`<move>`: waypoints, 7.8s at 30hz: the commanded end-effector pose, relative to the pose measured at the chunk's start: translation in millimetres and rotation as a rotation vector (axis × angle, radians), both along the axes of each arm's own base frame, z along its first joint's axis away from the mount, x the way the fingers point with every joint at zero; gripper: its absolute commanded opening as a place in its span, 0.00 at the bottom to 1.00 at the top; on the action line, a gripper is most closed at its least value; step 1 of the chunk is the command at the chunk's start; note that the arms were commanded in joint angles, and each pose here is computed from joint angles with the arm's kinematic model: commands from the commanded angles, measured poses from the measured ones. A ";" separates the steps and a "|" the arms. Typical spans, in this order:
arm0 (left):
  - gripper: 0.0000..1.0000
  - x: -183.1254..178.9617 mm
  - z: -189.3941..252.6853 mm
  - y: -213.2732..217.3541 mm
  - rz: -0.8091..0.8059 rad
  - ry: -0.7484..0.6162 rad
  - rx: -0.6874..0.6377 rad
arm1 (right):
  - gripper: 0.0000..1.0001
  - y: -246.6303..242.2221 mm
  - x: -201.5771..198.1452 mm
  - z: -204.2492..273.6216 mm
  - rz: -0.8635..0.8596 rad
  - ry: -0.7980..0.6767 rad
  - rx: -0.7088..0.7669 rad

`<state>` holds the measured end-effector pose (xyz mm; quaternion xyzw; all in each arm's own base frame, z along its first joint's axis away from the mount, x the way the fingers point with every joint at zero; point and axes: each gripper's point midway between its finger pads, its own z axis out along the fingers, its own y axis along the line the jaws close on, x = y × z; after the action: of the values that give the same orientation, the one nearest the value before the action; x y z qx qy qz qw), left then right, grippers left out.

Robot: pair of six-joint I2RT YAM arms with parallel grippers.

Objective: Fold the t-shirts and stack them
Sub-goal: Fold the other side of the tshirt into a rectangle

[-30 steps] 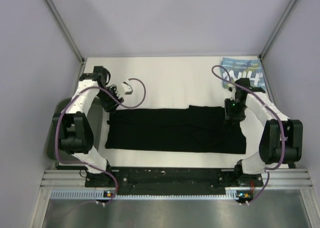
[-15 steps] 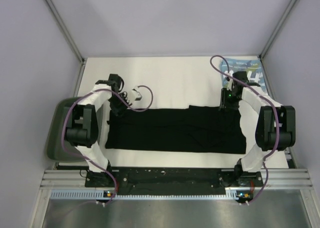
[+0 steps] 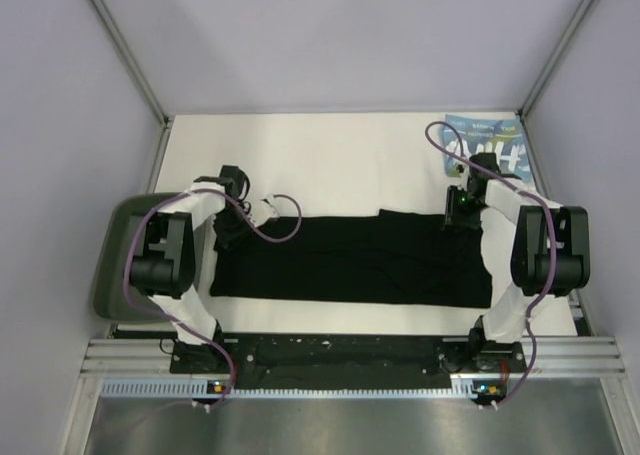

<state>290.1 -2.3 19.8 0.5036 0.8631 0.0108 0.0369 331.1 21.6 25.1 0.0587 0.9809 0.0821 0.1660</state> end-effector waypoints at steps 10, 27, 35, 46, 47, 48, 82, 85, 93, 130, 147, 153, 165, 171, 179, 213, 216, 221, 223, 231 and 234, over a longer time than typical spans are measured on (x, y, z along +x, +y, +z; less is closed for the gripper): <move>0.48 57.9 112.3 -136.8 -0.088 -0.235 -0.410 | 0.25 14.2 31.1 32.5 0.033 -0.184 0.089; 0.41 38.6 109.4 -377.8 -0.005 0.058 -0.755 | 0.18 -2.6 23.0 5.1 -0.016 -0.088 0.005; 0.42 19.6 61.8 -389.1 0.068 0.158 -0.682 | 0.23 0.4 15.7 1.8 -0.020 -0.060 0.025; 0.40 16.7 39.2 -406.4 0.100 0.236 -0.709 | 0.16 5.8 13.5 -0.8 -0.009 -0.043 0.051; 0.38 13.5 39.0 -407.2 0.094 0.250 -0.712 | 0.13 6.3 12.8 -0.6 -0.008 -0.042 0.057; 0.34 10.3 37.8 -407.4 0.087 0.256 -0.708 | 0.08 7.1 13.7 1.5 -0.006 -0.048 0.061; 0.00 -6.7 59.8 -397.5 0.000 0.245 -0.731 | 0.33 20.7 -21.2 20.1 0.004 -0.044 0.131; 0.00 -6.6 57.4 -397.6 -0.001 0.247 -0.729 | 0.34 17.0 -18.8 11.8 -0.004 -0.031 0.111; 0.00 -8.3 53.3 -398.7 -0.005 0.256 -0.726 | 0.31 25.1 -16.7 9.6 0.008 -0.039 0.162; 0.09 -37.5 34.1 -373.2 -0.105 0.354 -0.656 | 0.00 5.3 -76.9 8.5 -0.060 0.216 0.094; 0.40 22.5 76.9 -398.4 -0.083 0.141 -0.723 | 0.34 -5.9 -11.4 62.0 -0.063 -0.107 0.045; 0.40 43.0 55.9 -420.5 0.032 0.128 -0.743 | 0.32 -0.1 0.5 38.2 -0.059 -0.075 0.084; 0.43 51.3 25.8 -429.0 0.077 0.126 -0.727 | 0.29 10.4 2.1 13.1 -0.033 -0.036 0.144; 0.19 55.0 25.0 -434.6 0.080 0.117 -0.737 | 0.18 13.6 -1.2 3.9 -0.027 -0.005 0.163; 0.00 55.2 43.6 -429.6 0.061 0.088 -0.738 | 0.00 13.9 -0.6 8.9 -0.015 -0.019 0.163; 0.00 68.5 46.4 -409.9 0.095 0.018 -0.678 | 0.00 18.8 21.7 20.3 0.009 -0.125 0.192; 0.00 73.5 39.9 -408.6 0.086 -0.005 -0.657 | 0.00 19.3 20.8 15.5 0.012 -0.107 0.195; 0.24 86.7 54.2 -405.7 0.059 -0.081 -0.639 | 0.27 13.2 24.3 23.1 0.000 -0.129 0.161; 0.34 92.7 68.5 -403.5 0.042 -0.123 -0.638 | 0.34 9.9 26.5 36.0 -0.008 -0.165 0.141; 0.53 108.0 122.7 -366.1 -0.021 -0.308 -0.567 | 0.42 -44.3 22.3 55.1 -0.192 -0.195 -0.044; 0.54 115.4 127.0 -332.5 -0.012 -0.362 -0.510 | 0.43 -51.4 13.8 43.6 -0.230 -0.157 -0.051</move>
<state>386.2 -378.4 87.8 0.4685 0.8301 -0.1720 0.2487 347.4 -7.3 66.9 0.1204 0.9570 0.0791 0.2519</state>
